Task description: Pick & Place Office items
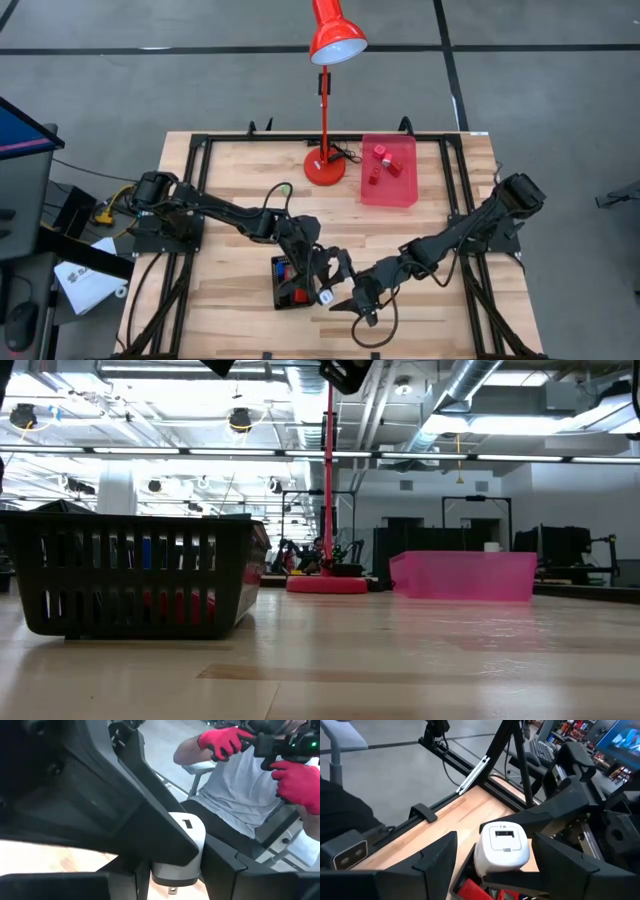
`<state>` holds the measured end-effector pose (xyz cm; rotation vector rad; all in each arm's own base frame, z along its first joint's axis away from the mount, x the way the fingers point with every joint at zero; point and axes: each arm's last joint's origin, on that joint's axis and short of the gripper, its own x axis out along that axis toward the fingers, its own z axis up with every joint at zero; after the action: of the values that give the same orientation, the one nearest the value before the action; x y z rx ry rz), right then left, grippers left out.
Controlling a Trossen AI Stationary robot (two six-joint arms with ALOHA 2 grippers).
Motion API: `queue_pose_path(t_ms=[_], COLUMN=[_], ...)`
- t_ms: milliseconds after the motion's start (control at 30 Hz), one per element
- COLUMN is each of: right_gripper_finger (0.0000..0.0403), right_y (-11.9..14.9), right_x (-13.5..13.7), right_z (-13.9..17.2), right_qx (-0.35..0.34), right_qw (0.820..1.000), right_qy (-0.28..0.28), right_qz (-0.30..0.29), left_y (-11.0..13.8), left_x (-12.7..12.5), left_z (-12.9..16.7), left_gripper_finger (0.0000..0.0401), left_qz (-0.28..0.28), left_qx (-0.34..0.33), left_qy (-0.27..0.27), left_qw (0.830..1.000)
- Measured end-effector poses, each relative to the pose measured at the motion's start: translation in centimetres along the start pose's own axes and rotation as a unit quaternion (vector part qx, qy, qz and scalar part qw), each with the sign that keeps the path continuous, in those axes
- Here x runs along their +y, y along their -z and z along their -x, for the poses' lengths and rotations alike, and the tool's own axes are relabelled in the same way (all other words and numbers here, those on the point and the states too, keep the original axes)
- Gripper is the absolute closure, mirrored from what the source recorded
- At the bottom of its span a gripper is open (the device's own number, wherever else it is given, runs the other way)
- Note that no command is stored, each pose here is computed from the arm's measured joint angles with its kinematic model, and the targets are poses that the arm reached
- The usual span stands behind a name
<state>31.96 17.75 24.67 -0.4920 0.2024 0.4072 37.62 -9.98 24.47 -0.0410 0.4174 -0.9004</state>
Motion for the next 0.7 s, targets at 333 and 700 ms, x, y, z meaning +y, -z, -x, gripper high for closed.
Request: queue_pose_path(t_ms=[333,700], right_gripper_finger=[0.0166,0.0219], right_y=[-0.05,0.21], right_x=[-0.25,-0.24], right_z=[0.08,0.10], right_qx=[-0.001,0.018], right_qw=[1.000,1.000], right_qy=[0.003,0.014], right_qz=[-0.002,-0.002], left_y=[0.03,0.12], left_x=[0.03,0.22], left_z=[-0.08,0.06], left_gripper_finger=[0.0276,0.0276], left_qz=[0.000,0.016], left_qx=[0.000,0.002], left_qy=[0.000,-0.004], left_qw=[1.000,1.000])
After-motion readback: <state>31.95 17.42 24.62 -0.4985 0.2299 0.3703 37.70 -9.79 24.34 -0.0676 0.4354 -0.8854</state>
